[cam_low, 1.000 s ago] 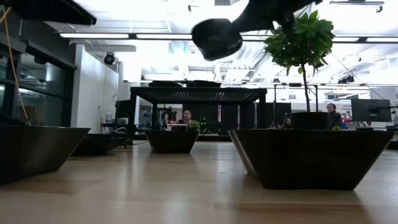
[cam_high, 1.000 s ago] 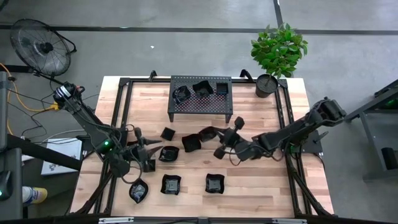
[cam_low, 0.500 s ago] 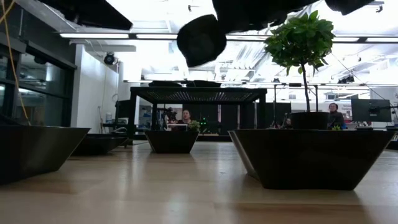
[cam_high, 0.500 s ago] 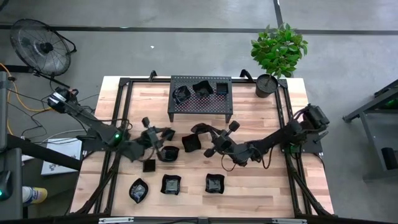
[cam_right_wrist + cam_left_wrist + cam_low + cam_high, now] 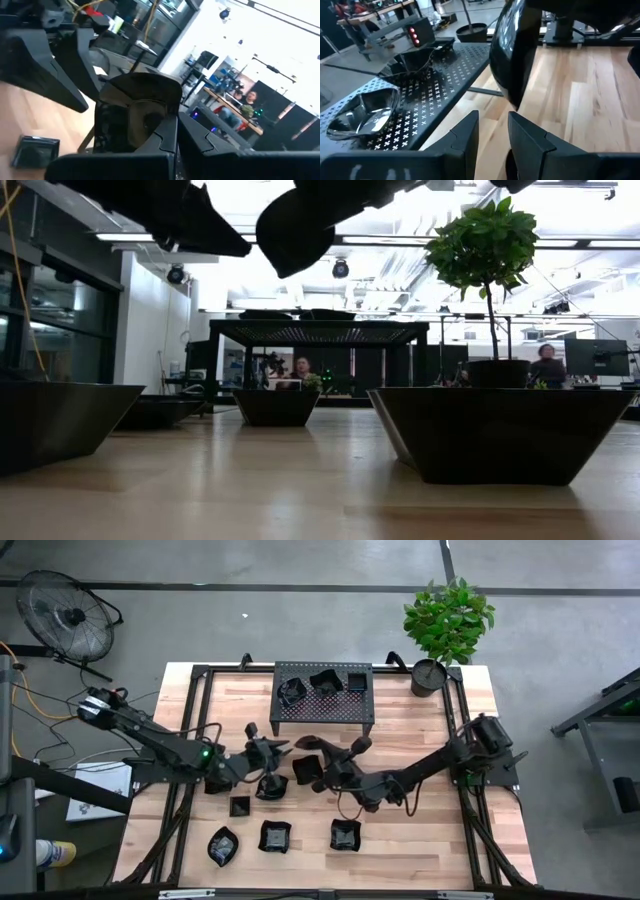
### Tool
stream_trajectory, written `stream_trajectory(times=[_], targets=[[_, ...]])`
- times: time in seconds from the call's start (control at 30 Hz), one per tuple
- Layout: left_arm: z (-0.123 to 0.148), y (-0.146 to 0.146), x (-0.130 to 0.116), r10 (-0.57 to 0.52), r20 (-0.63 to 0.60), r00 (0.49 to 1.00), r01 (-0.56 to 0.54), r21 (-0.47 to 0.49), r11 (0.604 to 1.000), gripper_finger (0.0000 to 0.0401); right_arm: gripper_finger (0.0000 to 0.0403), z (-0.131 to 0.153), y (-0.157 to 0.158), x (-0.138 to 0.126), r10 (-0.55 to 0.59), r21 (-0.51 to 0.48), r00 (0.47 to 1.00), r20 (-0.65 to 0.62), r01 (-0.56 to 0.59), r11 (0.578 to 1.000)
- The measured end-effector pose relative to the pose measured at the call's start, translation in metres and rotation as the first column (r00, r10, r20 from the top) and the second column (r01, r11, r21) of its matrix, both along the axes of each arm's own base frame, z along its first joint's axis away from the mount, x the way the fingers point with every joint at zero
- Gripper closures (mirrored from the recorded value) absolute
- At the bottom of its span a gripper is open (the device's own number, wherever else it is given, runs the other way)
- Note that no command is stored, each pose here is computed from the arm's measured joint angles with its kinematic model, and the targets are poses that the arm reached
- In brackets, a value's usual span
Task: Pick & Place Mini shaped plates
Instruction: Stack the leaf shaped plate on top of the leaf shaped plate on the shelf
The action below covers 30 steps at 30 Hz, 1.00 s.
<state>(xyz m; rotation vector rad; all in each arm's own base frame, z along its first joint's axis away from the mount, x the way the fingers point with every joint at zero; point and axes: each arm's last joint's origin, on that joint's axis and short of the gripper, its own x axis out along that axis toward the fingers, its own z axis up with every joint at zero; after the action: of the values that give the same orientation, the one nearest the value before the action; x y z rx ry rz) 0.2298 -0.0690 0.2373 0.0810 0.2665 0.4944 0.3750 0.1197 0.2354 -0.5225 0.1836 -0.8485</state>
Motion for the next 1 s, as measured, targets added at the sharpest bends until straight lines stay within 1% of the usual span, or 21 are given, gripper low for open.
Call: stream_trajectory(times=[0.07,0.13,0.23,0.37,0.47,0.63,0.87,1.0], targets=[[0.000,0.000,0.000,-0.001,0.005,1.000,0.001,-0.002,1.000,0.0300,0.0403,0.000,-0.002,0.002,-0.036,-0.001,0.999,-0.008,0.036,0.999],[0.002,-0.001,0.001,-0.002,0.021,1.000,0.002,-0.009,1.000,0.0300,0.0403,0.000,-0.004,0.003,-0.041,0.003,0.999,-0.006,0.041,0.999],[0.004,-0.001,0.001,0.003,0.046,0.999,-0.003,-0.015,1.000,0.0300,0.0403,0.000,-0.006,0.004,-0.026,0.013,1.000,0.009,0.026,1.000],[0.004,-0.001,0.001,0.012,0.048,0.999,-0.011,-0.013,1.000,0.0300,0.0403,0.000,-0.009,0.005,-0.010,0.026,0.999,0.031,0.009,1.000],[0.004,0.000,0.001,0.018,0.051,0.999,-0.017,-0.013,1.000,0.0300,0.0403,0.000,-0.013,0.007,-0.014,0.026,0.999,0.032,0.014,1.000],[0.006,0.000,0.001,0.025,0.070,0.997,-0.024,-0.020,1.000,0.0300,0.0403,0.001,-0.013,0.007,0.018,0.024,0.999,0.040,-0.019,1.000],[0.009,-0.001,0.002,0.028,0.100,0.995,-0.025,-0.030,0.999,0.0300,0.0403,0.001,-0.013,0.008,0.028,0.025,0.998,0.048,-0.029,0.999],[0.009,-0.001,0.002,0.033,0.104,0.994,-0.030,-0.030,0.999,0.0300,0.0403,0.002,-0.016,0.009,0.062,0.022,0.996,0.059,-0.063,0.998]])
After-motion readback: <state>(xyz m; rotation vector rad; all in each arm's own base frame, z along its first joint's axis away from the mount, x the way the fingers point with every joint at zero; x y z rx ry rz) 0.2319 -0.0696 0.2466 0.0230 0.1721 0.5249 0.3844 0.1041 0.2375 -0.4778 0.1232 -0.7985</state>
